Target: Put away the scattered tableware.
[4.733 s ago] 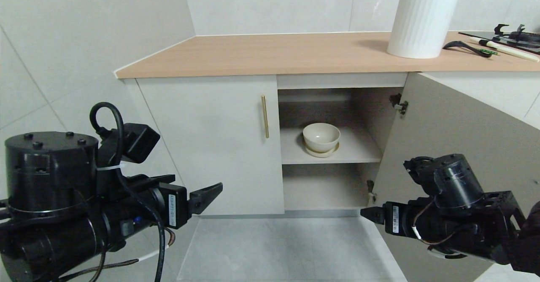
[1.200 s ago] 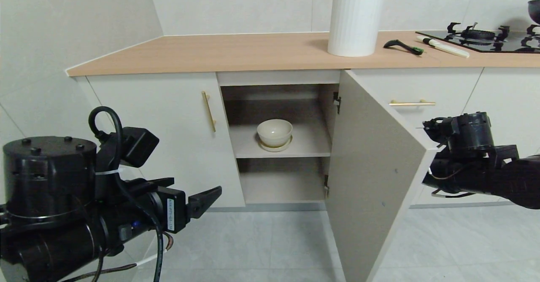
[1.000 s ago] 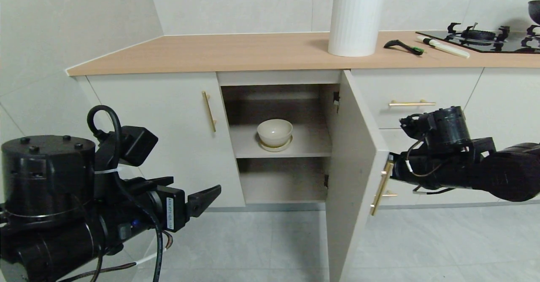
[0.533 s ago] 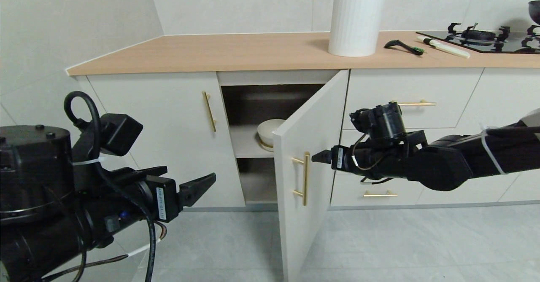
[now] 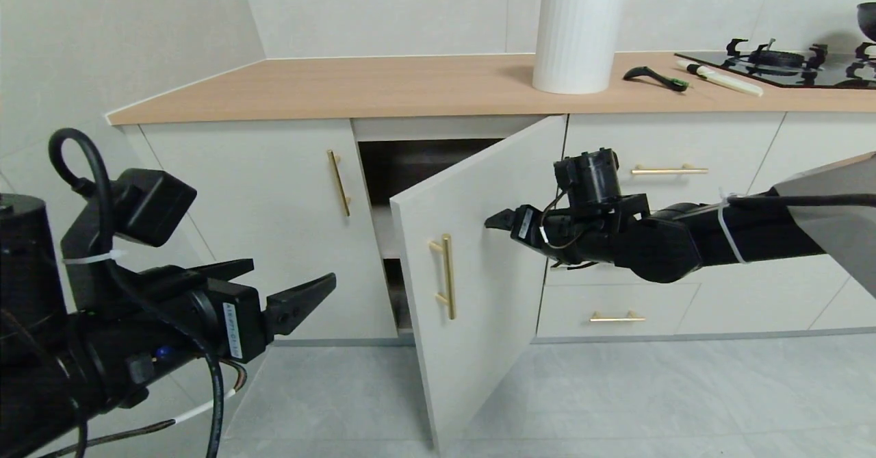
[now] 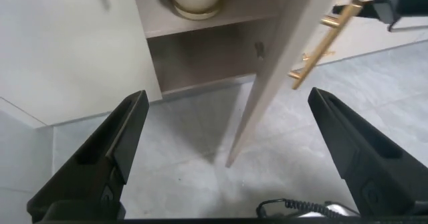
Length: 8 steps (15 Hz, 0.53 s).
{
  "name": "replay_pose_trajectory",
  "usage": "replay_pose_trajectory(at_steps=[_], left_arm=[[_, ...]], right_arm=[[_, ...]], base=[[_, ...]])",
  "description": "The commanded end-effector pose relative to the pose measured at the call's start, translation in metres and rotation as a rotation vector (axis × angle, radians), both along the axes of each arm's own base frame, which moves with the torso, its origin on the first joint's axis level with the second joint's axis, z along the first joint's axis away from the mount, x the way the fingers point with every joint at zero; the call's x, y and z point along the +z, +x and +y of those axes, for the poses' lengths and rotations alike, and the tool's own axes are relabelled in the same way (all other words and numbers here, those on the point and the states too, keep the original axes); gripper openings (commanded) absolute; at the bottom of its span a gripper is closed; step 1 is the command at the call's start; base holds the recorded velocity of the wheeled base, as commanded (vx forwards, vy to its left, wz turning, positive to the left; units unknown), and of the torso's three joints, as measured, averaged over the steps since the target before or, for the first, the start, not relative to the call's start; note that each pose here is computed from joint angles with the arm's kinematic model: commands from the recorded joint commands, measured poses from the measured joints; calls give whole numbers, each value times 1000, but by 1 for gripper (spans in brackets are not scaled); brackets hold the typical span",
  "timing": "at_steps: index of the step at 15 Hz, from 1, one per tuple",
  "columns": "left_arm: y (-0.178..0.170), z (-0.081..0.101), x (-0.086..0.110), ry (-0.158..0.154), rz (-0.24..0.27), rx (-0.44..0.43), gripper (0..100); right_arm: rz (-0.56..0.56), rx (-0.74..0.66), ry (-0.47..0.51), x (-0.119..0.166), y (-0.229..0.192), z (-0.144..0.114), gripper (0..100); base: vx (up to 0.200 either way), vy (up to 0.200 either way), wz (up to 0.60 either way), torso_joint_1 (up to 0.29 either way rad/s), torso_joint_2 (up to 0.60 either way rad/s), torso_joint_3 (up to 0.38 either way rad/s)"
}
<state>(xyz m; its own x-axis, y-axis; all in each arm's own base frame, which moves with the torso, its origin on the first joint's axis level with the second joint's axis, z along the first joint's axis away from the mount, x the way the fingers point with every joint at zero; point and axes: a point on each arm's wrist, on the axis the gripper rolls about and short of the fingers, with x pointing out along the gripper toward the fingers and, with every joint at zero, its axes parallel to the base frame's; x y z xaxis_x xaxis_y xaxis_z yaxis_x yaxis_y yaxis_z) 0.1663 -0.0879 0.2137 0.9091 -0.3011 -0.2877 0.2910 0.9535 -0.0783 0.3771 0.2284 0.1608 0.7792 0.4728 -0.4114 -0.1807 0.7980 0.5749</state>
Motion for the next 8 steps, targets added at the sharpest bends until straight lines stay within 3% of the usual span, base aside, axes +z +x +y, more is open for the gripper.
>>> replay_pose_trajectory(at_steps=[1,5,8], left_arm=[[-6,4,10,-22,-40,1,100],[-9,5,12,-14,-58,-3,100],[-13,7,16,-11,-80,-7,100]], right_arm=[[0,-19,-1,-8,9,5,100],[-25,-101,29,-11,27,14,100],[-43,-136,63,-5,32,15,100]], base=[[200,0,0,-12,7,12],[200,0,0,4,0,4],[0,0,0,0,0,0]])
